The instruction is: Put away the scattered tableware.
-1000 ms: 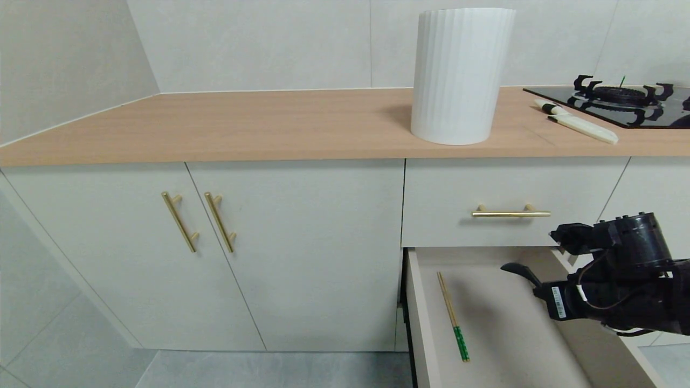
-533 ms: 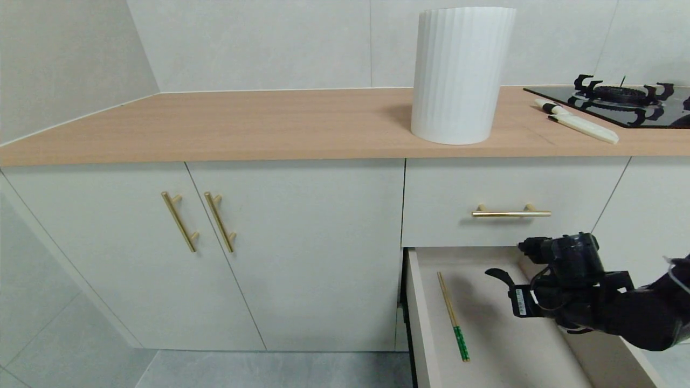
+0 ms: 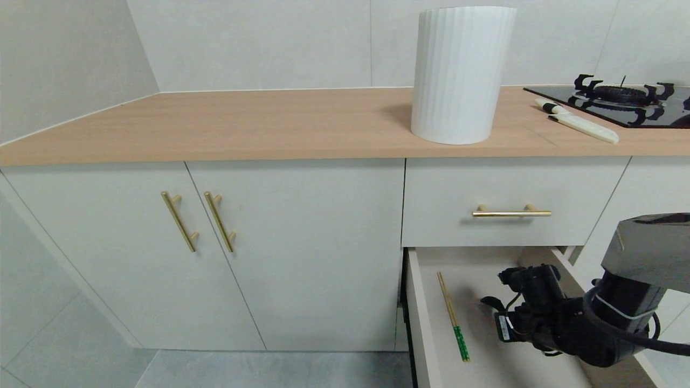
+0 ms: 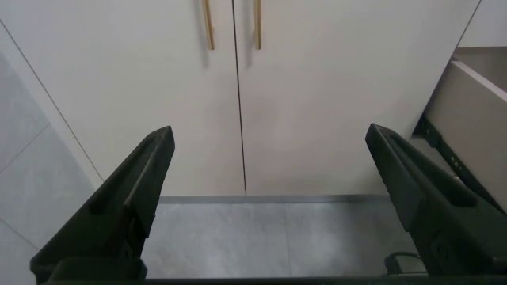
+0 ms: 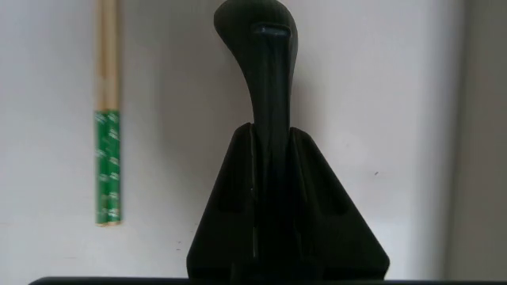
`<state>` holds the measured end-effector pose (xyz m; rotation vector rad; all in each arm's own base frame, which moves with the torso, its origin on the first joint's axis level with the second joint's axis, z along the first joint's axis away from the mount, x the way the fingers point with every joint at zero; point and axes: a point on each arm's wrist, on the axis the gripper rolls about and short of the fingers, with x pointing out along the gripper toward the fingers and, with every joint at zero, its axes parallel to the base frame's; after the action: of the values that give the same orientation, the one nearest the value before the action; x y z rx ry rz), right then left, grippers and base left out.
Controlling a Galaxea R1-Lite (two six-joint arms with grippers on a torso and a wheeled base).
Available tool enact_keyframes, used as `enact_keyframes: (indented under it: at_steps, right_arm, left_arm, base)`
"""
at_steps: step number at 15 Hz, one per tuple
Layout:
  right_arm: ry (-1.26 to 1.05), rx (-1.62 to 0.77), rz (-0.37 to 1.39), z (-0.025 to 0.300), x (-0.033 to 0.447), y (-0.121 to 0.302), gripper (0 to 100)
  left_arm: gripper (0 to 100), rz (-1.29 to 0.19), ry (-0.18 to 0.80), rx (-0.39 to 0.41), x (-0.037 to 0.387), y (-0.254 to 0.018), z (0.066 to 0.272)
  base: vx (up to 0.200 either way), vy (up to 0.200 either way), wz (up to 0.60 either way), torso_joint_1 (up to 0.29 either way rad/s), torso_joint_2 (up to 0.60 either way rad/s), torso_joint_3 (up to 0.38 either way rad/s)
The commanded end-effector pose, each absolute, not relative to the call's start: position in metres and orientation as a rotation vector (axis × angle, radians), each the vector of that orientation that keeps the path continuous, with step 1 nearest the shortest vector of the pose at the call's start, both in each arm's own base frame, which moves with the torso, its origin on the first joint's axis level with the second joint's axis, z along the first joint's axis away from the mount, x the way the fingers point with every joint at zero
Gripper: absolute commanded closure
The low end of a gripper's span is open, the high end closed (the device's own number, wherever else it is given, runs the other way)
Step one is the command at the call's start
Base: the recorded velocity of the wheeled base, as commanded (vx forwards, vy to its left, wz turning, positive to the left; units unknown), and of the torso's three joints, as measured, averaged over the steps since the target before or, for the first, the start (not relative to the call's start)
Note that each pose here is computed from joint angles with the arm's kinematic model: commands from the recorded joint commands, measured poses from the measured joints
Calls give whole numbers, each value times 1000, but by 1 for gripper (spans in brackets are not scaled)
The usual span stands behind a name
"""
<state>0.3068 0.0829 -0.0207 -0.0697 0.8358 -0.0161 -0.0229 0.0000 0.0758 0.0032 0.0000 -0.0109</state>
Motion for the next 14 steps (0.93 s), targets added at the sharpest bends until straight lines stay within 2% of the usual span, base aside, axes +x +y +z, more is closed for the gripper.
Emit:
enact_keyframes:
  at_steps: [1,12,13,14]
  right_arm:
    - [861,-77,-17,-29,306,83,100]
    - [861,-81,-26,-30,307,83,100]
    - [862,-82,-26,-30,306,83,0]
    - [861,-81,-26,-30,307,83,0]
  left_arm:
    - [0,-11,0,3,-23,0,76]
    - [0,-11,0,3,-23,0,76]
    - [0,-11,0,3,-23,0,76]
    - [0,-11,0,3,-23,0,76]
  base:
    - [0,0,0,0,0,0]
    - [0,0,0,0,0,0]
    - [0,0,0,0,0,0]
    - [0,0,0,0,0,0]
